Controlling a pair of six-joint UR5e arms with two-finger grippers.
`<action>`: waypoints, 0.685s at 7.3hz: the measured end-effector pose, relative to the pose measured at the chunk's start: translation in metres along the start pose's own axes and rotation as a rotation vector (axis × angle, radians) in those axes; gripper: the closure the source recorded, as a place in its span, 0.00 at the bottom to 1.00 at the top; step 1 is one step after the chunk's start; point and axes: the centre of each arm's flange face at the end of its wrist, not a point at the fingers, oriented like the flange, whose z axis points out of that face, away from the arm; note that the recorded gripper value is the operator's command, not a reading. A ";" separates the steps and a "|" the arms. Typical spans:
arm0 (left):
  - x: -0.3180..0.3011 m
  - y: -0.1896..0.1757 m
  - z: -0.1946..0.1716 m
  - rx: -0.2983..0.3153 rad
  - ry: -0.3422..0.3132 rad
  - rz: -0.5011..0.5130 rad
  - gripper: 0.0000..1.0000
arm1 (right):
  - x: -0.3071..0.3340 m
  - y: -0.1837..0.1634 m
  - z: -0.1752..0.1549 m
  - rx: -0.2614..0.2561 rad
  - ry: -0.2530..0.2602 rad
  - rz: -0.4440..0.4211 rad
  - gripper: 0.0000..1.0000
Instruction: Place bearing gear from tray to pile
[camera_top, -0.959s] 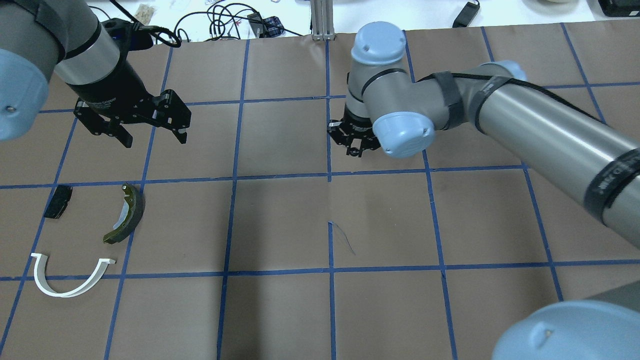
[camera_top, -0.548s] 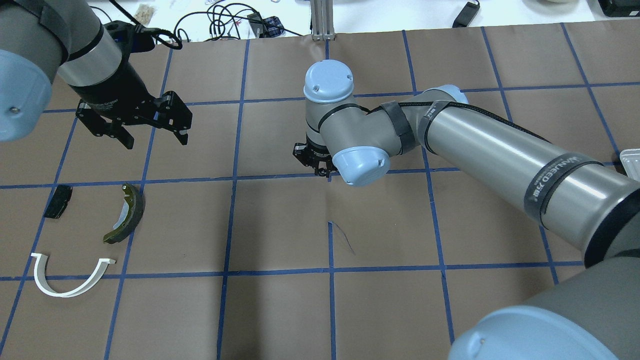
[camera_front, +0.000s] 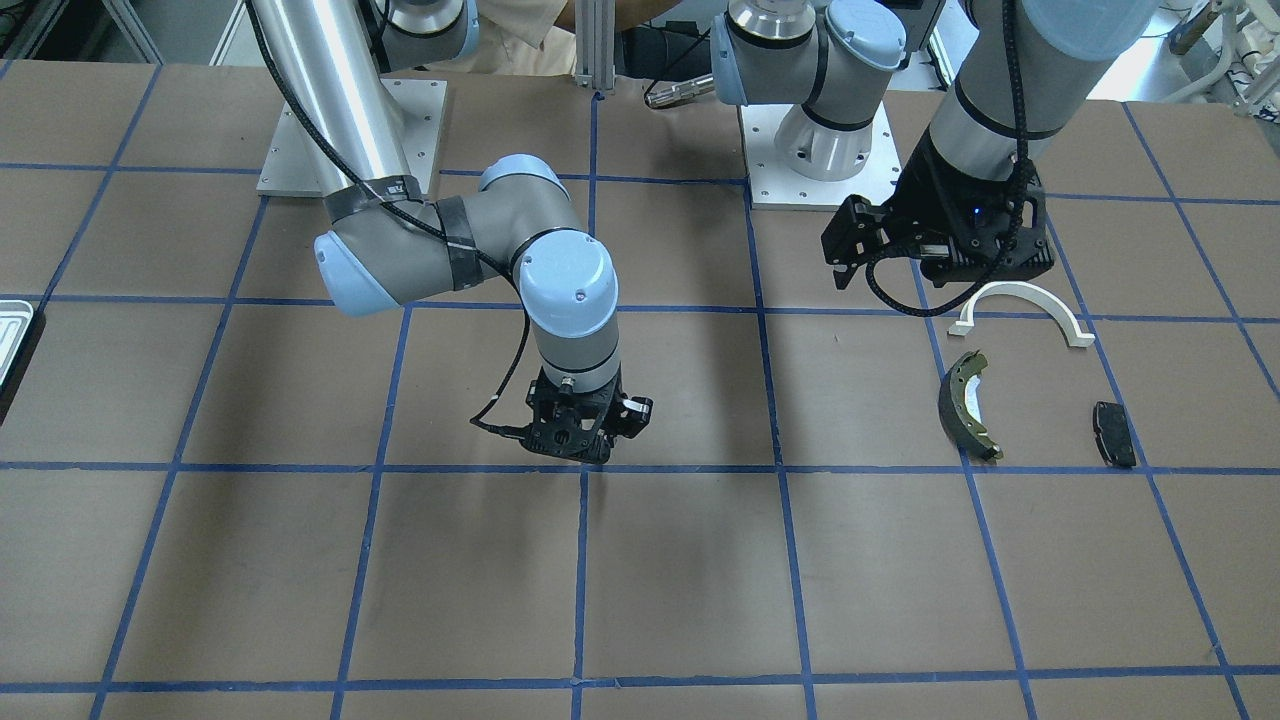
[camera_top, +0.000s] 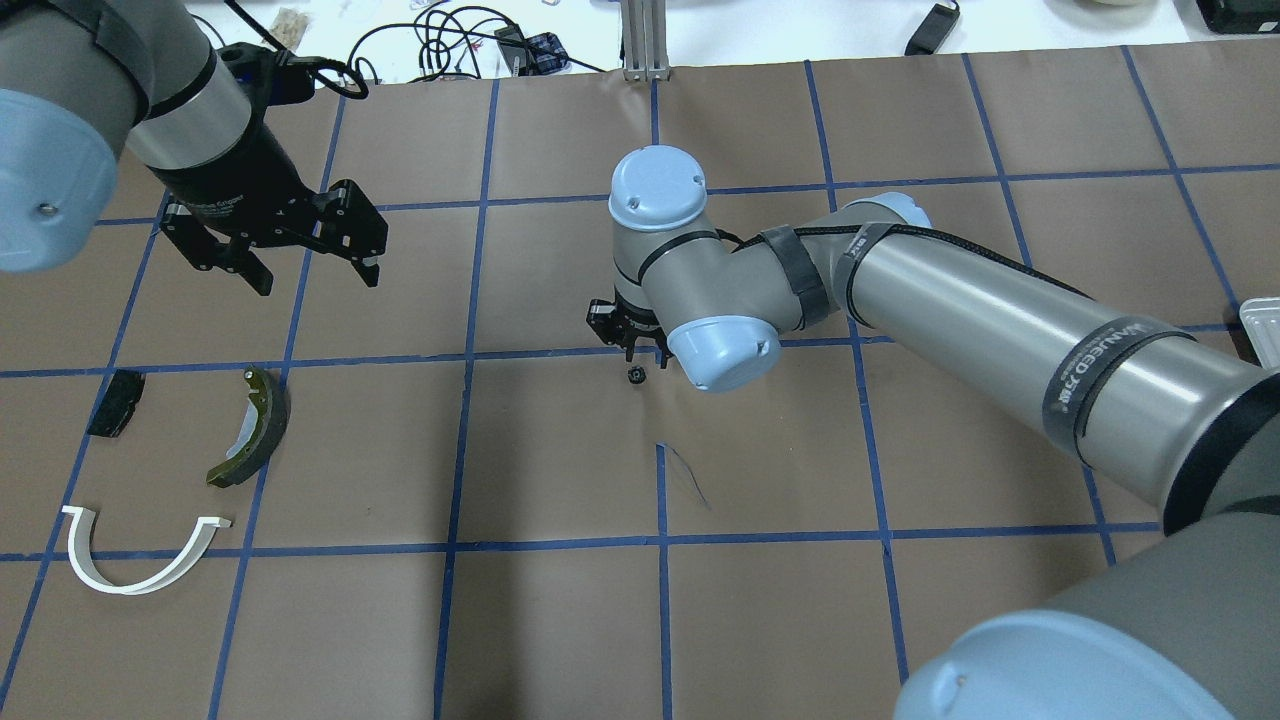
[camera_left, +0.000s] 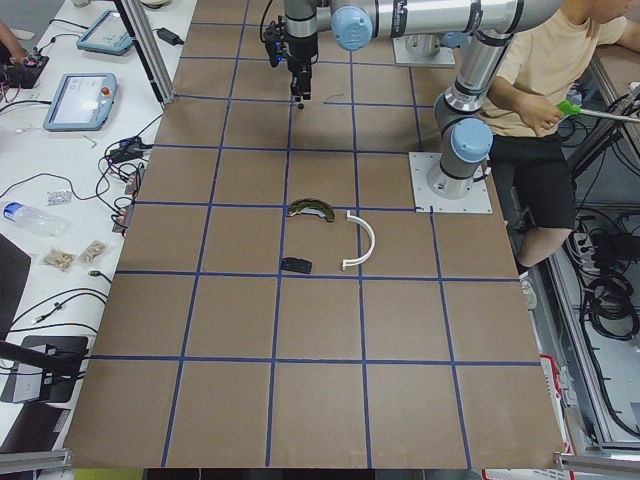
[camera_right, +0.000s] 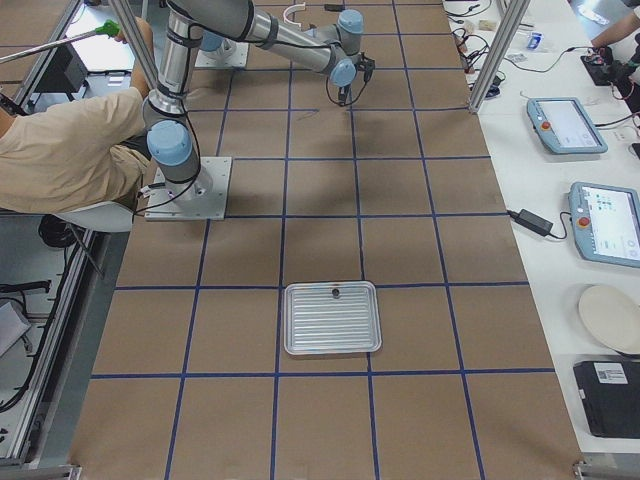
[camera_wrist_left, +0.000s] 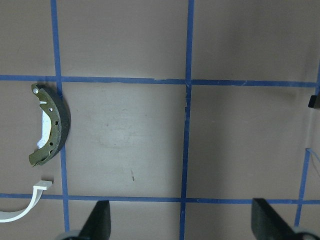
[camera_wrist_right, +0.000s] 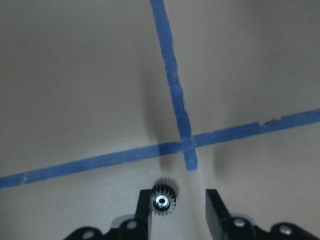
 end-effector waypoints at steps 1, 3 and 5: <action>0.001 -0.007 0.007 0.006 0.002 -0.004 0.00 | 0.025 -0.030 -0.020 0.038 0.001 -0.037 0.00; 0.012 -0.024 0.027 0.006 0.009 -0.020 0.00 | 0.143 -0.116 -0.052 0.051 0.029 -0.071 0.00; 0.063 -0.034 0.061 -0.005 0.005 -0.003 0.00 | 0.288 -0.170 -0.076 0.060 0.075 -0.182 0.00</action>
